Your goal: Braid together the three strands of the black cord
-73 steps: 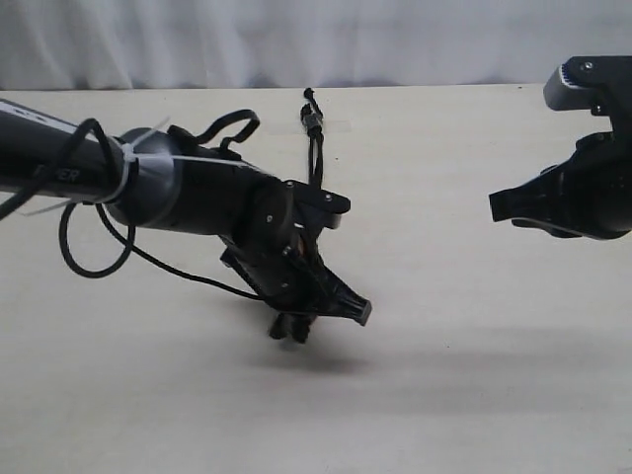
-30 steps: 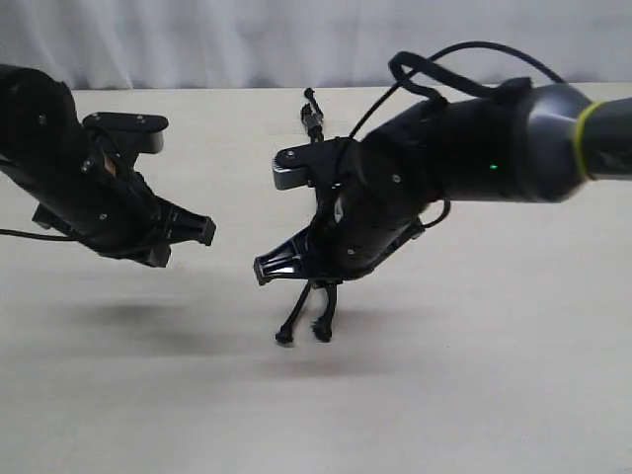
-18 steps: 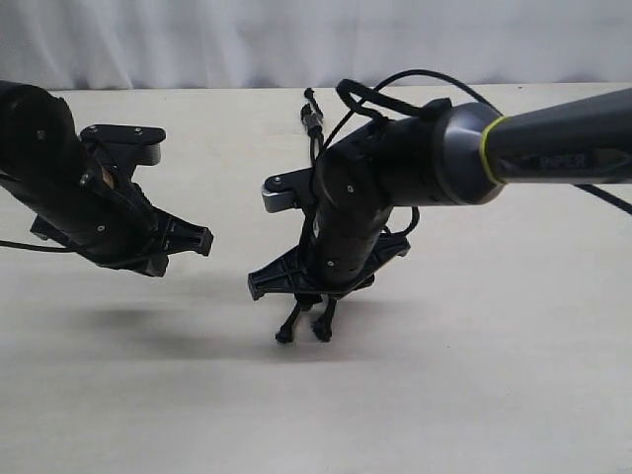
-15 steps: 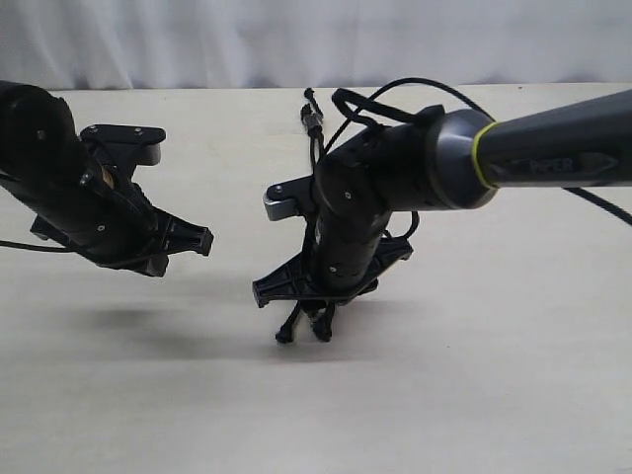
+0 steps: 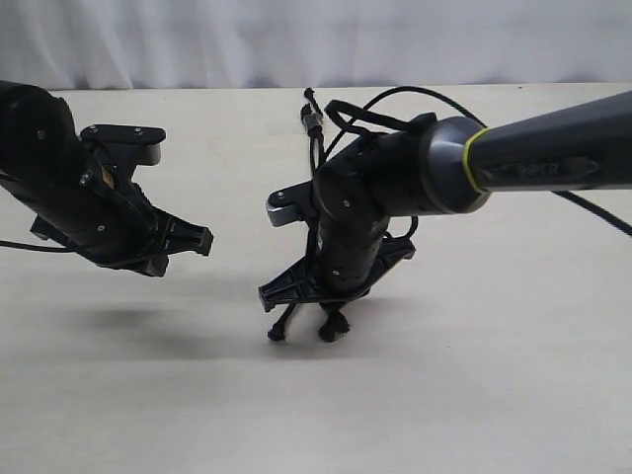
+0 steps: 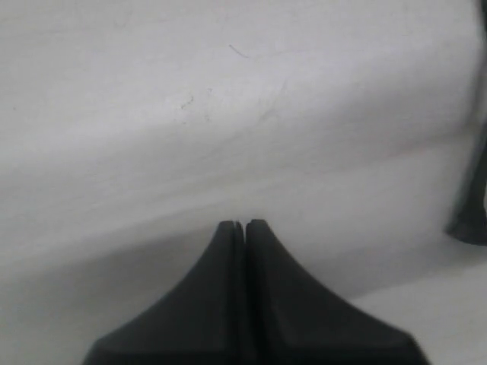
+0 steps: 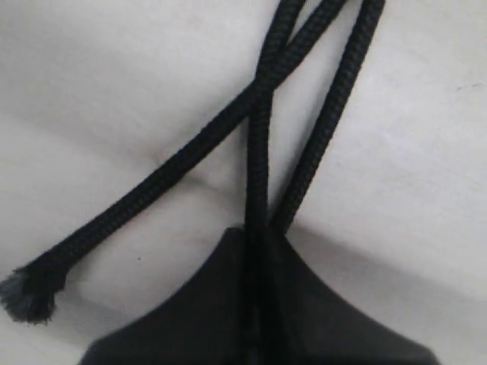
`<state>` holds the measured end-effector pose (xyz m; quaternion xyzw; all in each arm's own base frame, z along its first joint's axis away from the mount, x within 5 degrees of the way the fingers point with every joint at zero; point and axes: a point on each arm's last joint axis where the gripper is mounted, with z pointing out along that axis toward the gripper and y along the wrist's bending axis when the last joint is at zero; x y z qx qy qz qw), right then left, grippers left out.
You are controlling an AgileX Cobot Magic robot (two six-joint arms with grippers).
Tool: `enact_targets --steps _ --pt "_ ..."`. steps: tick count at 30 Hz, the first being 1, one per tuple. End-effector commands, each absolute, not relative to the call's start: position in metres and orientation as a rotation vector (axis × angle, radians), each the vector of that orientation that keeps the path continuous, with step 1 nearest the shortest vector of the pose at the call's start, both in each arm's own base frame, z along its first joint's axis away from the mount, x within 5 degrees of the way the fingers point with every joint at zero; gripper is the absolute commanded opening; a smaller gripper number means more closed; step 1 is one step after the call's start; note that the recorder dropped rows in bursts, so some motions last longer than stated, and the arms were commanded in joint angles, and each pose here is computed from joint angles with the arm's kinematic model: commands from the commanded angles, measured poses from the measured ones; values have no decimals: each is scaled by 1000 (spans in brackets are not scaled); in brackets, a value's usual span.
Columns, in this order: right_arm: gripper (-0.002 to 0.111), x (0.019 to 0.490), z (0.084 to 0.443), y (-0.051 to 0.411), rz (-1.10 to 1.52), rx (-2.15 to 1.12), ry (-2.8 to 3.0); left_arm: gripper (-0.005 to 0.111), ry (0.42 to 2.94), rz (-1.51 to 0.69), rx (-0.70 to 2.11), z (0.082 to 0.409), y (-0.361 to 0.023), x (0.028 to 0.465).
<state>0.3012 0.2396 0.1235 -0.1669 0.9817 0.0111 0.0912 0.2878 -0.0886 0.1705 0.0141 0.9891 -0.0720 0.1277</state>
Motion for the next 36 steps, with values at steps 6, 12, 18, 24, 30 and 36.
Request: enact_targets --steps 6,12,18,24,30,36 --pt "4 305 151 236 -14 -686 2781 0 2855 -220 33 173 -89 289" --pt "4 308 142 232 -120 -830 2712 0 2855 -220 32 172 -89 289" --pt "7 306 119 230 -134 -800 2773 0 2855 -220 32 172 -89 289" --pt "38 303 124 228 -143 -762 2808 0 2853 -229 23 172 -89 289" --pt "45 301 169 203 -160 -627 2855 0 2852 -221 38 179 -88 286" --pt "27 289 205 128 -144 -396 2870 0 2795 -151 199 221 -68 268"
